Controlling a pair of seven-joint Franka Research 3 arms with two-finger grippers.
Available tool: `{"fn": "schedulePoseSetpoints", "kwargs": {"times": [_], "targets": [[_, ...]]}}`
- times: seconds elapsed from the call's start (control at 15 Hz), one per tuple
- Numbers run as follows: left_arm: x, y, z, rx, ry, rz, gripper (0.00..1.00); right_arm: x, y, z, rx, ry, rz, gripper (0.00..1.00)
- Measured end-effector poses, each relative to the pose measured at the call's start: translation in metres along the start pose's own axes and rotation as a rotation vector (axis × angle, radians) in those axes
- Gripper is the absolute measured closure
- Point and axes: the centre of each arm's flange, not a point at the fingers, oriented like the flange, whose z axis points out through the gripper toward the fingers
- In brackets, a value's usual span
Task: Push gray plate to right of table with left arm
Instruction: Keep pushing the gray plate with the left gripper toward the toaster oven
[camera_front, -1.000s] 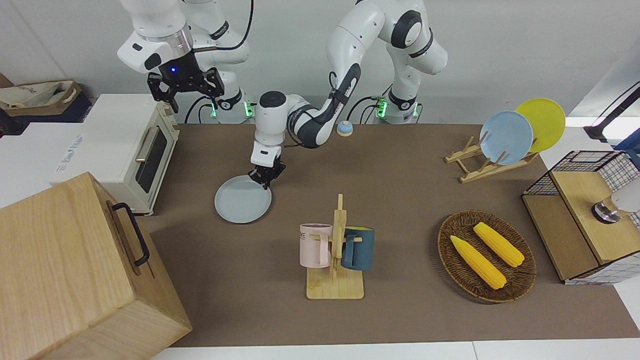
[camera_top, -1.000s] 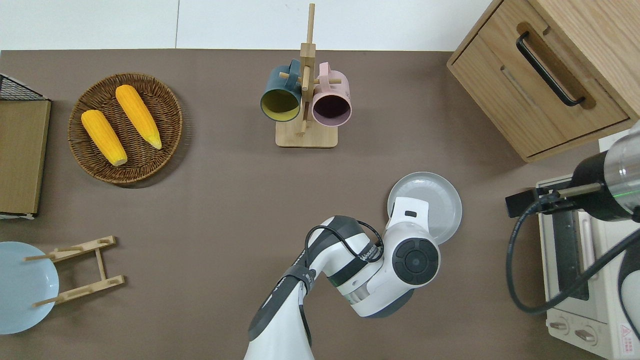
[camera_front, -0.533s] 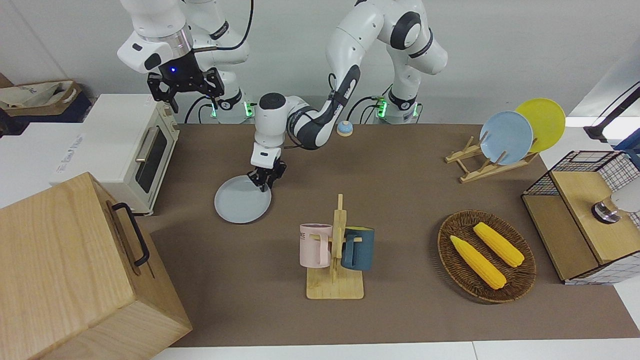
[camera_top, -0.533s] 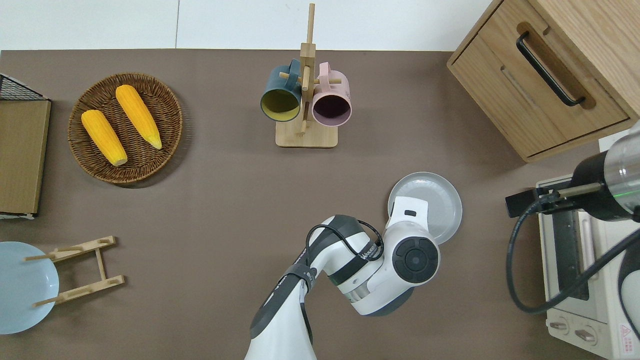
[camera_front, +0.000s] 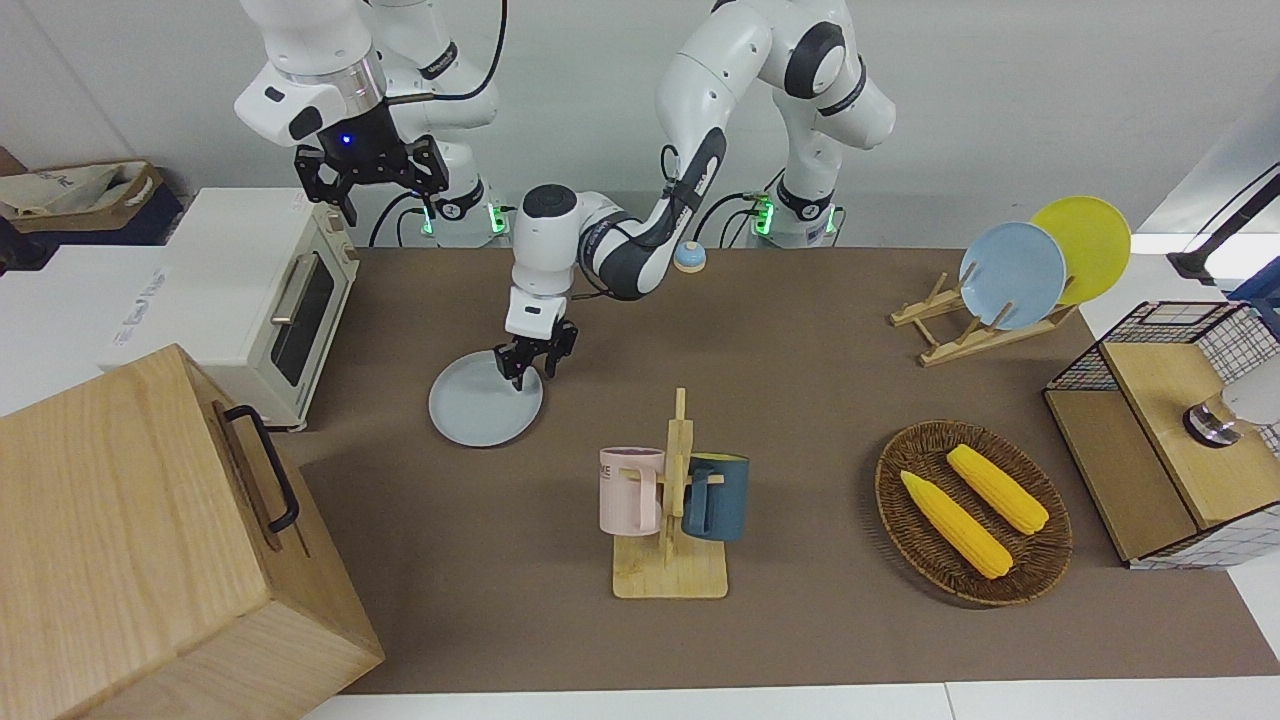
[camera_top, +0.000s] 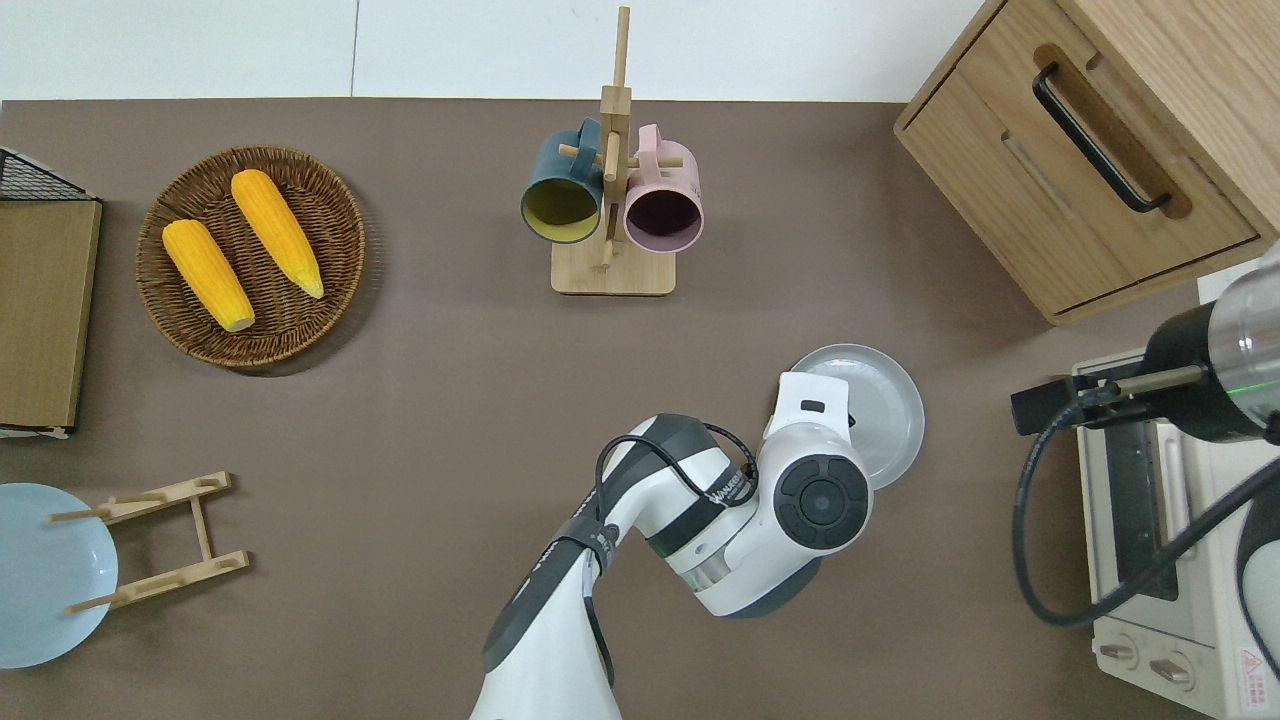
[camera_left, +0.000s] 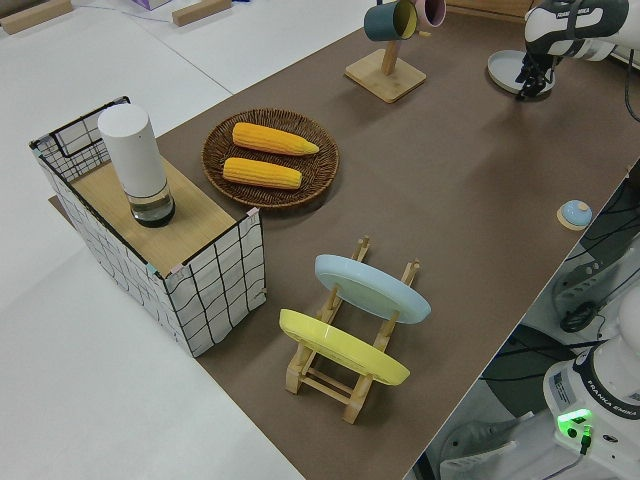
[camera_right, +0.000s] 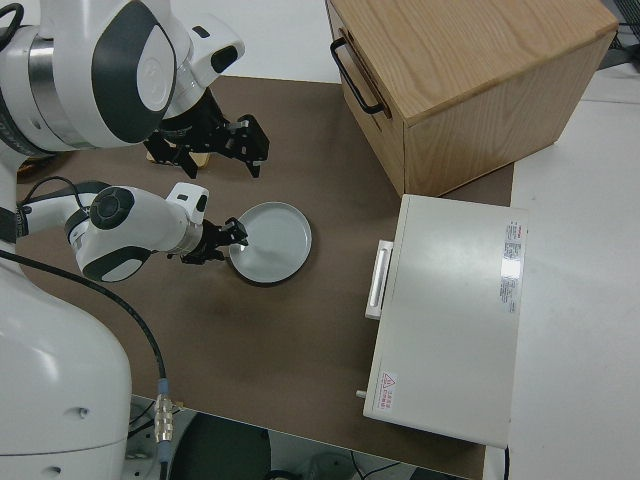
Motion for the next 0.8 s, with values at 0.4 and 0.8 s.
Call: {"fn": "schedulePoseSetpoints", "kwargs": {"times": [0.4, 0.8], "targets": [[0.035, 0.0, -0.053, 0.067, 0.028, 0.001, 0.0, 0.0, 0.0, 0.0, 0.0, 0.0, 0.0, 0.01], [0.101, -0.024, -0.118, 0.19, 0.016, 0.124, 0.0, 0.0, 0.0, 0.0, 0.0, 0.0, 0.0, 0.01]]}}
